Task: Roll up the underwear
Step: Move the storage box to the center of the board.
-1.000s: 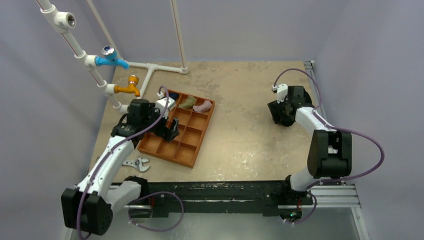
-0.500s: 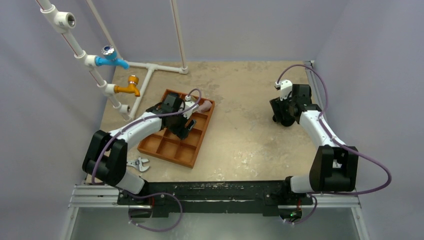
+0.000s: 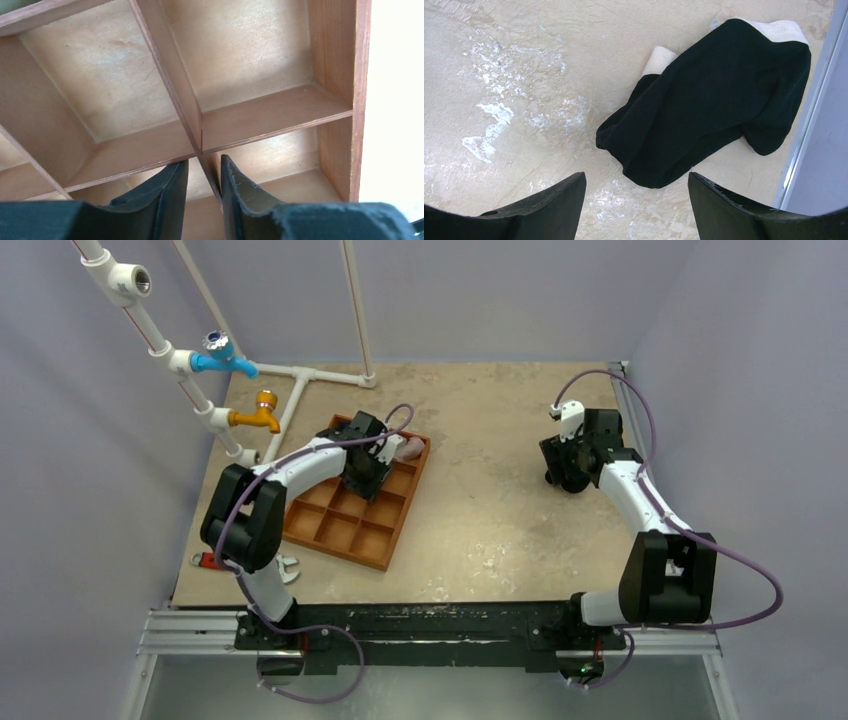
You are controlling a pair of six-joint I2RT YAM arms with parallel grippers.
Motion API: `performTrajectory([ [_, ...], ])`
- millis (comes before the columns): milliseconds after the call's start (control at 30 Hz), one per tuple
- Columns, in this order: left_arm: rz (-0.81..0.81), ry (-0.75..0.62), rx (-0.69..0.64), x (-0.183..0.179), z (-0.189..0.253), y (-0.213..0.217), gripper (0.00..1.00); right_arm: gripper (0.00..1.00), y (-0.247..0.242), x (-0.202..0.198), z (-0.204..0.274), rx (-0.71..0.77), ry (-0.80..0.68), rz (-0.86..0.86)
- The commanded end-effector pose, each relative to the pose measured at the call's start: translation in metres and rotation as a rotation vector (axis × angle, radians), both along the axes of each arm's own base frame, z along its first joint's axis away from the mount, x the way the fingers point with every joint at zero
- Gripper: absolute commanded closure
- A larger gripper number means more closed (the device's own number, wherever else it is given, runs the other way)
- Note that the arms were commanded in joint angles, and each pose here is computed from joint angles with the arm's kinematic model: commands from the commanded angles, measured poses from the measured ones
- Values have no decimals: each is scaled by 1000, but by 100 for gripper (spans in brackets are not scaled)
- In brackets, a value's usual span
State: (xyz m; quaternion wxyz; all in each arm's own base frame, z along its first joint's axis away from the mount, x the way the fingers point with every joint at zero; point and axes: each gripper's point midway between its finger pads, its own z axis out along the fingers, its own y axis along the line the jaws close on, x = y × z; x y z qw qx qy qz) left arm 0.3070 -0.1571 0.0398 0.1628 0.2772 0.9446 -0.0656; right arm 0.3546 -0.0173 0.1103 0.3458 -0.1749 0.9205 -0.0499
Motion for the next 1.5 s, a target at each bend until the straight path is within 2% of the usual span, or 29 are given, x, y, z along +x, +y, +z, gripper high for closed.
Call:
performTrajectory([
  [0, 51, -26, 4, 29, 7, -9, 74, 26, 4, 9, 20, 22, -54, 2],
  [233, 140, 3, -2, 67, 9, 5, 91, 27, 0, 10, 20, -3, -52, -4],
  [467, 246, -8, -12, 100, 16, 40, 93, 26, -3, 10, 17, -20, -49, -4],
  [633, 314, 7, -42, 110, 13, 47, 100, 26, -3, 11, 15, -21, -40, -1],
  [967, 448, -27, -53, 128, 19, 64, 100, 25, -8, 17, -8, -56, 20, 13],
  [1167, 473, -26, -56, 130, 18, 73, 100, 26, -11, 24, -25, -74, 51, 21],
  [1233, 468, -23, -55, 129, 18, 72, 97, 28, -15, 27, -29, -94, 53, 10],
  [1333, 456, -14, -53, 125, 20, 72, 80, 36, -17, 33, -31, -101, 44, 2],
  [1467, 433, -21, -81, 119, 30, 68, 54, 63, -17, 41, -28, -96, 35, -5],
])
